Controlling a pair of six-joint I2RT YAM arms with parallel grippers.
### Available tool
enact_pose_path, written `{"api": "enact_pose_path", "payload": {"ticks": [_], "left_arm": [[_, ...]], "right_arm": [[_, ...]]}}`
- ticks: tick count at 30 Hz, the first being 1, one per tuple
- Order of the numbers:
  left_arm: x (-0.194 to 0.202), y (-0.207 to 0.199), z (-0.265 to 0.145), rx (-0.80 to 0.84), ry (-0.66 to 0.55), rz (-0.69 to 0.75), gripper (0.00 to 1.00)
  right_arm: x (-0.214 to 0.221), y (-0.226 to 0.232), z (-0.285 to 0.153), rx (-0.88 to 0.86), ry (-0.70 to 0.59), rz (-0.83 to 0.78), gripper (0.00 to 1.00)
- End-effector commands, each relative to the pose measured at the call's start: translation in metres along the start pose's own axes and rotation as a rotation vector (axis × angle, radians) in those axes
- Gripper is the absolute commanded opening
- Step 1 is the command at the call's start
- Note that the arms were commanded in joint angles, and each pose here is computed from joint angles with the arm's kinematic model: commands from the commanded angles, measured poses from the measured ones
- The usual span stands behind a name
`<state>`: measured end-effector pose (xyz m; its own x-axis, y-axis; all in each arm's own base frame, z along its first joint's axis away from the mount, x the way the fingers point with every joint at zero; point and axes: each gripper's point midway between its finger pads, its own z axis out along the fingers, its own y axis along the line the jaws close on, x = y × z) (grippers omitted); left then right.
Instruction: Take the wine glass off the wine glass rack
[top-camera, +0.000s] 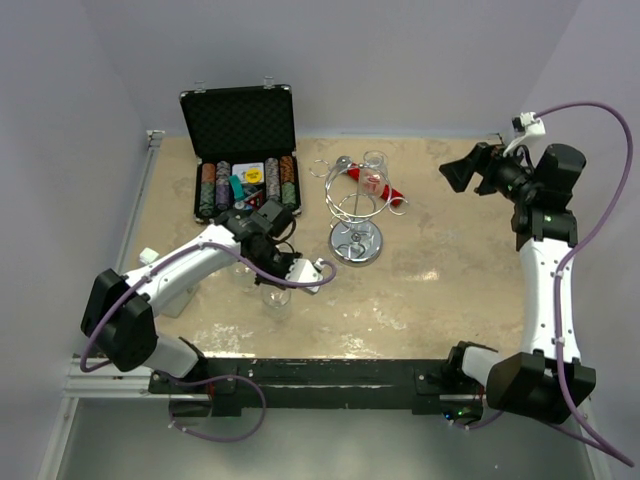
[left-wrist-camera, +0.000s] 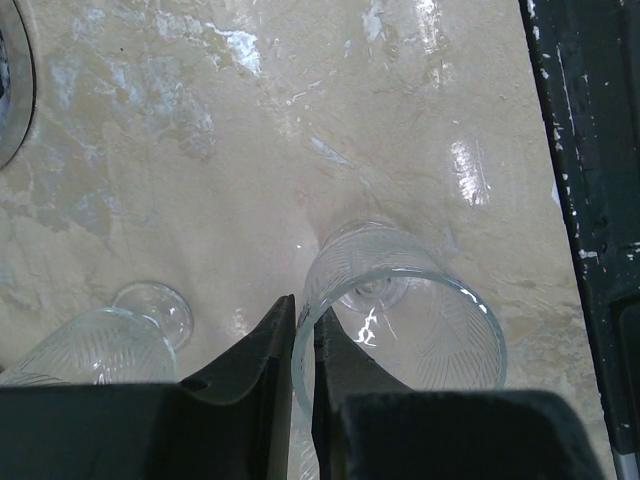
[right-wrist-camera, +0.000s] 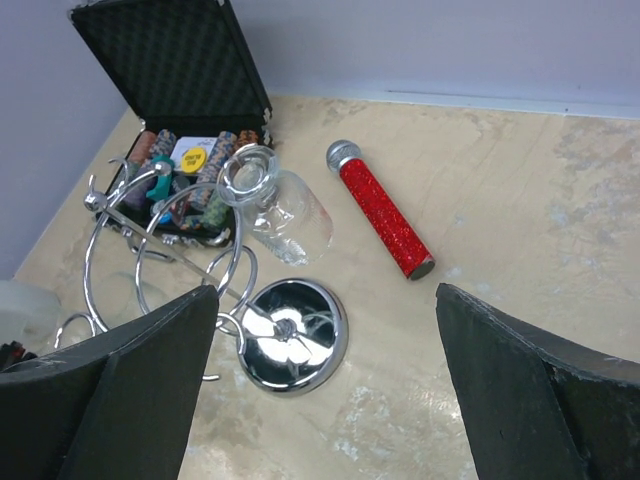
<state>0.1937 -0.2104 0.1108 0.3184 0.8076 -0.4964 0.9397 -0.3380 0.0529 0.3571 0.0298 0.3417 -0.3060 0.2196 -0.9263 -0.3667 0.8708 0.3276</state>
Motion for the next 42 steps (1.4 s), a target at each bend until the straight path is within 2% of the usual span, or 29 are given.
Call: {"api": "enact_pose_path", "payload": {"ticks": [1,7,13,16,20,21,22,23,26,28,31,33,34,36,38,42], "left_arm": [[-0.008,0.01,-0.004,-0.065,-0.046,0.045,0.03],[-0.004,0.011,-0.005,-0.075,-0.037,0.051,0.19],[-0.002,0.013,-0.016,-0.108,-0.028,0.055,0.28],[-0.01,0.017,-0.028,-0.146,-0.046,0.05,0.34],[-0.043,0.03,-0.077,-0.205,-0.113,-0.045,0.45],[-0.053,0.031,-0.092,-0.2,-0.127,-0.058,0.51],[-0.064,0.032,-0.11,-0.203,-0.147,-0.066,0.62],[-0.078,0.036,-0.13,-0.227,-0.17,-0.057,0.68],[-0.099,0.046,-0.156,-0.264,-0.252,-0.072,0.71],[-0.119,0.057,-0.168,-0.307,-0.352,-0.067,0.71],[-0.139,0.09,-0.185,-0.46,-0.483,-0.126,0.72],[-0.146,0.115,-0.211,-0.665,-0.579,-0.169,0.77],[-0.155,0.132,-0.236,-0.813,-0.668,-0.169,0.99],[-0.153,0.149,-0.267,-1.041,-0.764,-0.167,1.0],[-0.141,0.166,-0.272,-1.155,-0.744,-0.158,1.0],[-0.124,0.199,-0.271,-1.196,-0.624,-0.246,1.0]], "right_arm": [[0.006,0.005,0.002,-0.051,0.004,-0.002,0.94],[0.008,-0.001,0.007,-0.049,0.009,-0.003,0.95],[0.013,-0.008,0.017,-0.069,0.038,-0.036,0.95],[0.019,-0.012,0.021,-0.102,0.052,-0.116,0.96],[0.004,-0.018,0.028,-0.135,-0.012,-0.361,0.98],[-0.004,-0.02,0.031,-0.135,-0.039,-0.404,0.98],[-0.009,-0.025,0.037,-0.136,-0.047,-0.434,0.98],[-0.007,-0.03,0.044,-0.149,-0.037,-0.444,0.97],[0.003,-0.041,0.063,-0.218,0.016,-0.485,0.95],[0.01,-0.046,0.076,-0.262,0.017,-0.464,0.95],[0.013,-0.04,0.082,-0.325,-0.024,-0.499,0.97],[0.025,-0.044,0.089,-0.346,0.006,-0.533,0.99],[0.034,-0.045,0.09,-0.368,0.032,-0.542,0.99],[0.054,-0.046,0.095,-0.425,0.074,-0.556,0.99],[0.074,-0.047,0.099,-0.484,0.094,-0.56,0.99],[0.118,-0.031,0.114,-0.594,0.124,-0.626,0.99]]}}
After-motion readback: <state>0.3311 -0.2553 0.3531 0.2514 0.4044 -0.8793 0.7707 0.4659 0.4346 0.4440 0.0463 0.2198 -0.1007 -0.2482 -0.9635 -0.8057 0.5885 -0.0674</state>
